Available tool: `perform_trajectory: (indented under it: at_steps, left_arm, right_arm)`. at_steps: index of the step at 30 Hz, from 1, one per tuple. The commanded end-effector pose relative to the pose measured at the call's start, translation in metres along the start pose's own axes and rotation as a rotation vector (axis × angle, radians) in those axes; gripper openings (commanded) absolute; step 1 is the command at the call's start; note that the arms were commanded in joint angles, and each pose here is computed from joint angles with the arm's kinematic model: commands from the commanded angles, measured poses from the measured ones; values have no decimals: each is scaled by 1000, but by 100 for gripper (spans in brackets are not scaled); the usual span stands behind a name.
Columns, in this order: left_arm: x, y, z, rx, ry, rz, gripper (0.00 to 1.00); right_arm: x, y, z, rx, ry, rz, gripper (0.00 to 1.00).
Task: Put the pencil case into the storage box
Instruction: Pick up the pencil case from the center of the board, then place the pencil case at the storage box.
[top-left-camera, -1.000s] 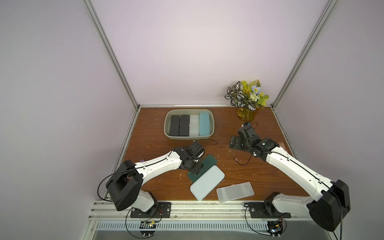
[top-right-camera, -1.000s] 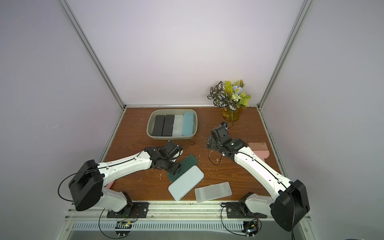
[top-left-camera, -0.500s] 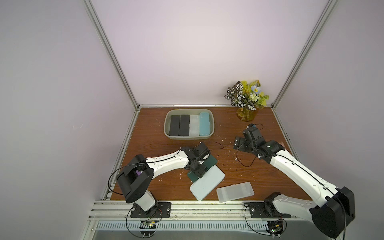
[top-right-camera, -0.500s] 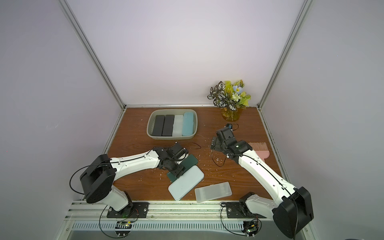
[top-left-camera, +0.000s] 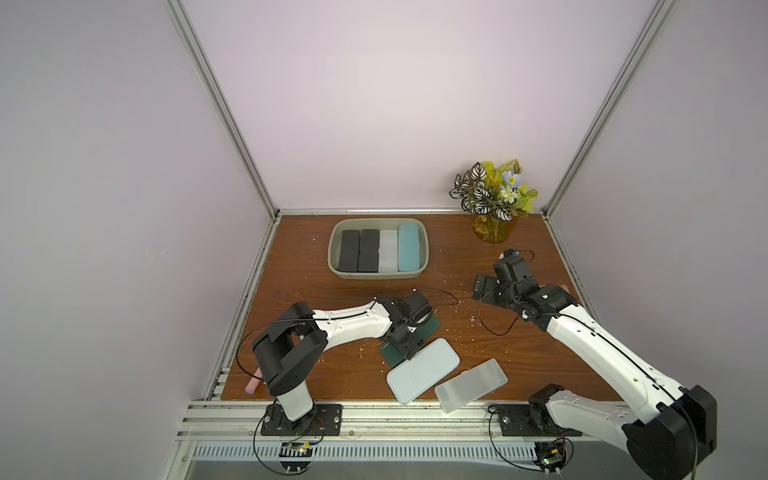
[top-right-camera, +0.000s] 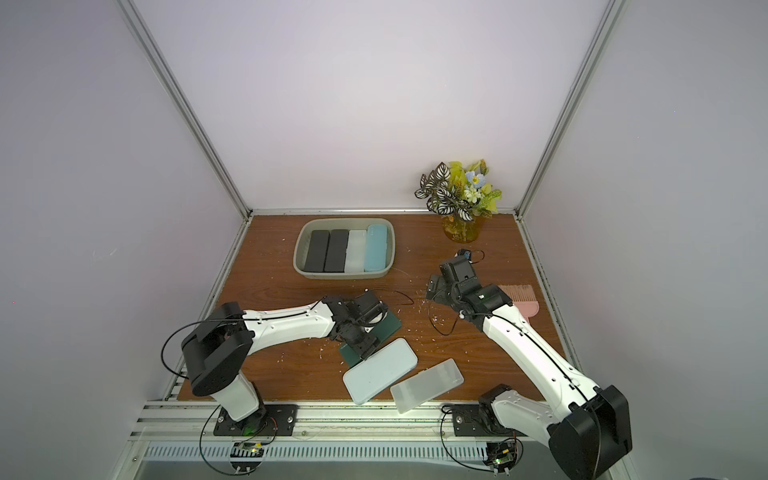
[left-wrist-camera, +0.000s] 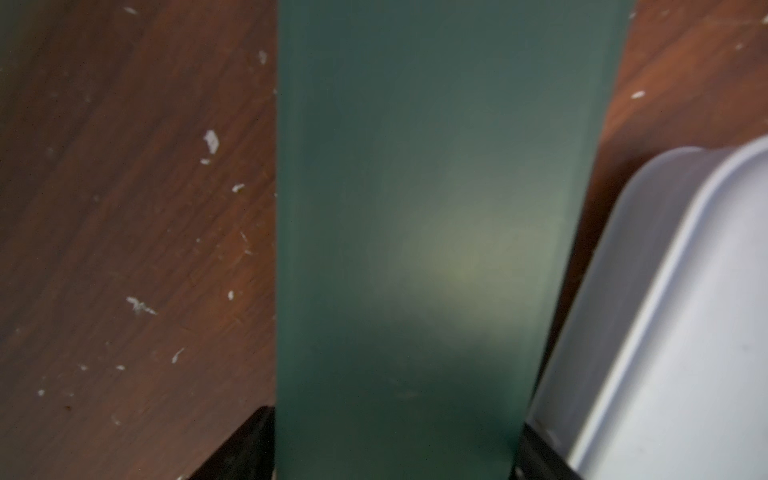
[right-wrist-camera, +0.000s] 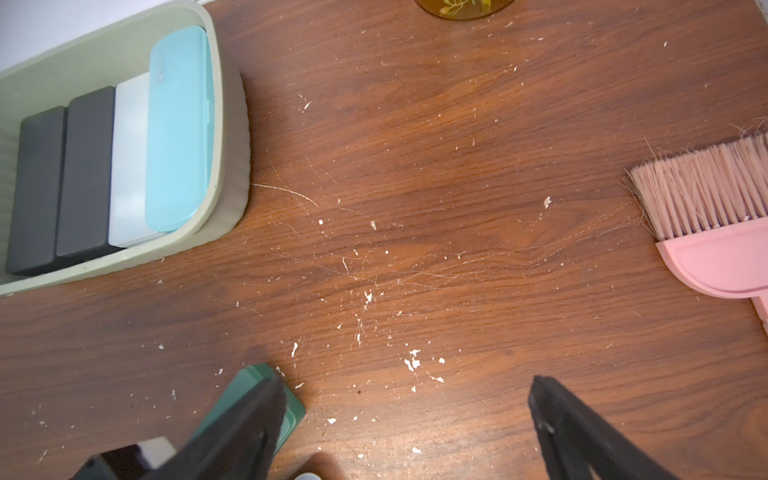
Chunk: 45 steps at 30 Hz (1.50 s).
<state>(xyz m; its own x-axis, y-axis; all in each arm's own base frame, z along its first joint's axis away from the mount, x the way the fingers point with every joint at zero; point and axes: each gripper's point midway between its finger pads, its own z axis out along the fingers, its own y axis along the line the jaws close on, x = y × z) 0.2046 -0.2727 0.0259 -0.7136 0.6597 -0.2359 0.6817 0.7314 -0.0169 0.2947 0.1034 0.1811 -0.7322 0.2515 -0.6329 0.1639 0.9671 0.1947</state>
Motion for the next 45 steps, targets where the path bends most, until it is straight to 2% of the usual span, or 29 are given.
perform_trajectory:
  at_steps: [1,3,8,10,15,23,28,33,37,45]
  left_arm:
    - [-5,9,0,-71,-4,4,80]
    - [-5,11,2,-84,-2,1,79]
    - [-9,21,-3,-123,-22,-19,65]
    - [-14,28,-12,-137,-51,-41,59]
    - [-25,52,-43,-166,-134,-110,53]
    - [-66,91,-129,-187,-356,-237,53]
    - [-94,150,-162,-237,-421,-340,54]
    - [-129,204,-168,-264,-449,-410,54]
    - [-149,240,-151,-261,-432,-463,54]
    - [-179,267,-101,-222,-386,-528,54]
  right_arm:
    - [-3,0,-4,-19,-12,-4,99]
    - [-3,0,-3,-21,-12,-4,99]
    - [-3,-2,-1,-23,-10,-5,99]
    - [-2,-3,0,-27,-4,-4,99]
    - [2,-4,0,-29,11,13,99]
    - [9,-4,3,-39,31,24,99]
    - [10,-2,8,-40,42,19,99]
    - [12,-1,12,-44,53,15,99]
    - [12,2,15,-49,59,12,99]
    - [13,1,21,-43,68,8,99]
